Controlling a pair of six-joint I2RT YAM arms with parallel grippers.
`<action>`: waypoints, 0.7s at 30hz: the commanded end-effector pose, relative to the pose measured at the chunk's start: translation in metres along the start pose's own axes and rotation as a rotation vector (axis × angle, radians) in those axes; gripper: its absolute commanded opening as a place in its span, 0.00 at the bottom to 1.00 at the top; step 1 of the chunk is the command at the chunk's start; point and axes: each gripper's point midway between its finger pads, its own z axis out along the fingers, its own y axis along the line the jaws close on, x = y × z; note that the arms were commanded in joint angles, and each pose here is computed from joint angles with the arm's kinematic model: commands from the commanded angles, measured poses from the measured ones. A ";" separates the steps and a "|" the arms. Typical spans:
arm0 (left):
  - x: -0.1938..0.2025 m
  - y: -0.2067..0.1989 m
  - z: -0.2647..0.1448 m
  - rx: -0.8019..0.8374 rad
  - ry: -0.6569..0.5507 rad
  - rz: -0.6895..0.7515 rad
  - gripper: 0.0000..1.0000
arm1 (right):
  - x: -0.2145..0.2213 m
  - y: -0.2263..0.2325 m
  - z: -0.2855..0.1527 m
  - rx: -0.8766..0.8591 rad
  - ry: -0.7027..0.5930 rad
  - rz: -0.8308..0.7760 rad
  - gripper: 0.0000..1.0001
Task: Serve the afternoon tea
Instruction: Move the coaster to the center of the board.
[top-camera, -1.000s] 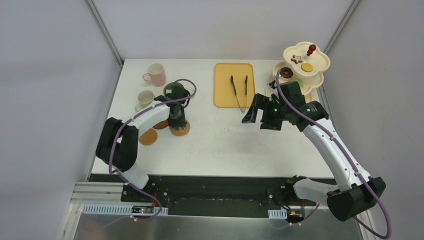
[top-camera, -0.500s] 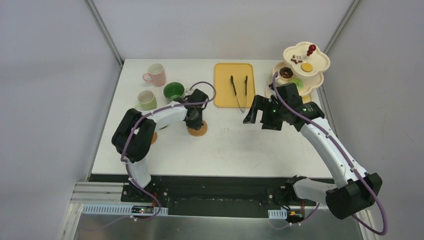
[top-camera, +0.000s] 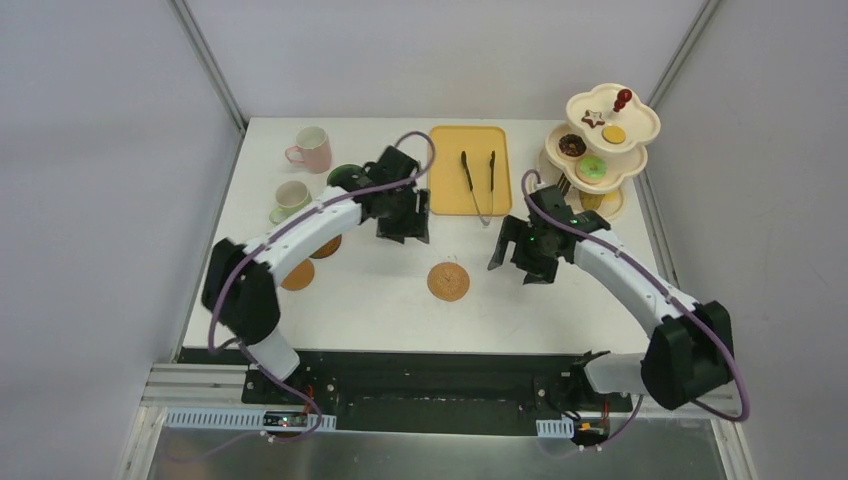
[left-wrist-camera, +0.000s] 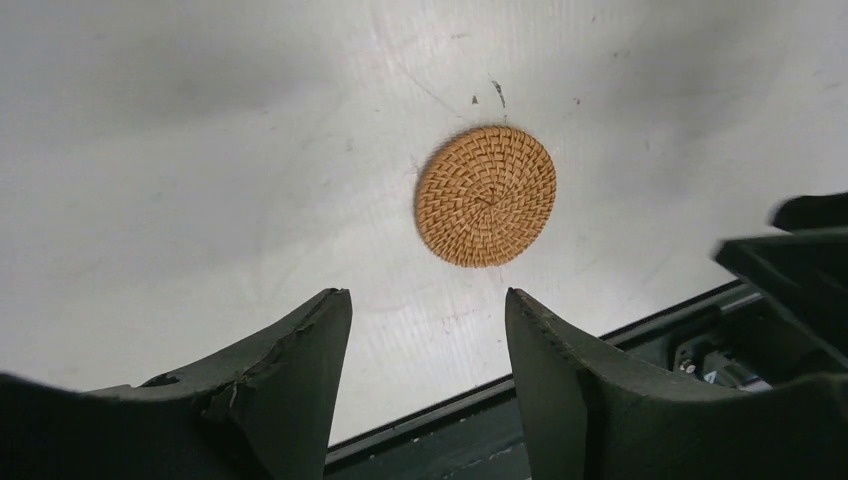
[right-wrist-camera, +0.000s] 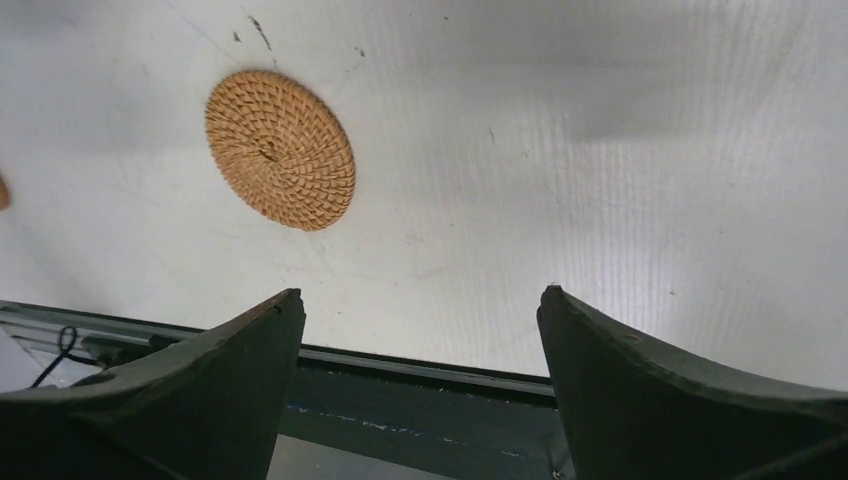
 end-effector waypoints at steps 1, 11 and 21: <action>-0.005 0.029 -0.093 -0.020 -0.140 -0.042 0.60 | 0.008 0.018 0.034 0.055 0.020 -0.073 0.88; -0.020 0.081 -0.181 -0.146 -0.436 -0.135 0.65 | 0.028 0.094 0.093 0.170 0.033 -0.281 0.64; -0.026 0.091 -0.204 -0.205 -0.505 -0.102 0.69 | 0.032 0.076 0.130 0.304 0.023 -0.263 0.42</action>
